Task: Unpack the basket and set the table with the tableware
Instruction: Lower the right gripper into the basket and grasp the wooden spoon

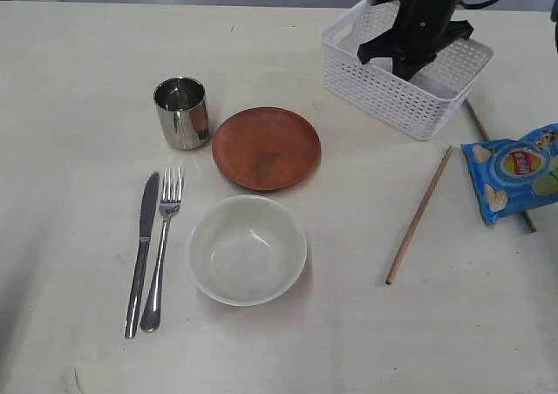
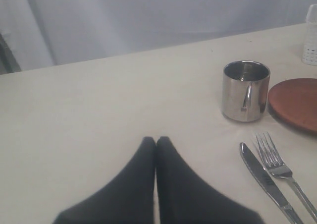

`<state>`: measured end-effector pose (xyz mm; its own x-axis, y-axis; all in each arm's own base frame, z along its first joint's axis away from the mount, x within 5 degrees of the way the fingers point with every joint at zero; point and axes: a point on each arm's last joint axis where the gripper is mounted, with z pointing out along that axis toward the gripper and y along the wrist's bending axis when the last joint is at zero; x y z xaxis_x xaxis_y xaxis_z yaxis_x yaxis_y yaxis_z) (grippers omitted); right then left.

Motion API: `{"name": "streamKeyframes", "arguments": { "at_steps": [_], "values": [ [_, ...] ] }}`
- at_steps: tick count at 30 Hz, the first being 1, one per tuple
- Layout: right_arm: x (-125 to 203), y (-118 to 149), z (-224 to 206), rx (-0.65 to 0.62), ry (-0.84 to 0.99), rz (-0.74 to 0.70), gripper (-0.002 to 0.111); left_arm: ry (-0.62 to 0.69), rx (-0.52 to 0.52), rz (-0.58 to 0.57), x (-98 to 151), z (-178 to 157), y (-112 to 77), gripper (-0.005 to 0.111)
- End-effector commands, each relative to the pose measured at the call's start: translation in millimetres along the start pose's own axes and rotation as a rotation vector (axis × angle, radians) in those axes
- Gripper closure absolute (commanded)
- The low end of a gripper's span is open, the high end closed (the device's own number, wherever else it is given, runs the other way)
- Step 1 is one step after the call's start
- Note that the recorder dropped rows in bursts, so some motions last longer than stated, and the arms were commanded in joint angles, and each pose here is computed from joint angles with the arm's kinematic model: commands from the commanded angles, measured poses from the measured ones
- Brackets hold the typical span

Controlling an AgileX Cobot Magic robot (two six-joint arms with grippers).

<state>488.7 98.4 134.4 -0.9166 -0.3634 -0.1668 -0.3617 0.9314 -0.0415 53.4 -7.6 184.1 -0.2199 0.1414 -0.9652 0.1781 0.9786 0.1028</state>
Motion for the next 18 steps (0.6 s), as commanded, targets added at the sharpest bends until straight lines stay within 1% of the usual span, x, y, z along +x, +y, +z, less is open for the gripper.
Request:
{"name": "streamKeyframes", "arguments": {
  "at_steps": [1, 3, 6, 9, 11, 12, 15, 16, 18],
  "values": [
    [-3.2, -9.9, -14.7, 0.04, -0.069, 0.011, 0.109, -0.008, 0.0, -0.009, -0.1, 0.0, -0.1, 0.107],
    [-4.0, -6.3, -20.8, 0.002, -0.082, -0.03, 0.109, -0.008, 0.0, -0.009, -0.1, 0.0, -0.1, 0.107],
    [-2.3, 6.1, -26.9, -0.131, -0.077, -0.139, 0.109, -0.008, 0.0, -0.009, -0.1, 0.0, -0.1, 0.107],
    [-0.8, 12.3, -27.9, -0.199, -0.071, -0.196, 0.107, -0.008, 0.0, -0.009, -0.1, 0.0, -0.1, 0.107],
    [0.3, 12.3, -26.8, -0.199, -0.059, -0.213, 0.098, -0.008, 0.0, -0.009, -0.1, 0.0, -0.1, 0.107],
    [0.5, 12.3, -25.7, -0.189, -0.053, -0.221, 0.088, -0.008, 0.0, -0.009, -0.1, 0.0, -0.1, 0.107],
    [-0.2, 10.7, -24.3, -0.151, -0.052, -0.211, 0.066, -0.008, 0.0, -0.009, -0.1, 0.0, -0.1, 0.107],
    [-0.9, 9.9, -24.2, -0.142, -0.058, -0.204, 0.063, -0.008, 0.0, -0.009, -0.1, 0.0, -0.1, 0.107],
    [-1.8, 8.1, -24.0, -0.121, -0.065, -0.201, 0.062, -0.008, 0.0, -0.009, -0.1, 0.0, -0.1, 0.107]
  ]
}}
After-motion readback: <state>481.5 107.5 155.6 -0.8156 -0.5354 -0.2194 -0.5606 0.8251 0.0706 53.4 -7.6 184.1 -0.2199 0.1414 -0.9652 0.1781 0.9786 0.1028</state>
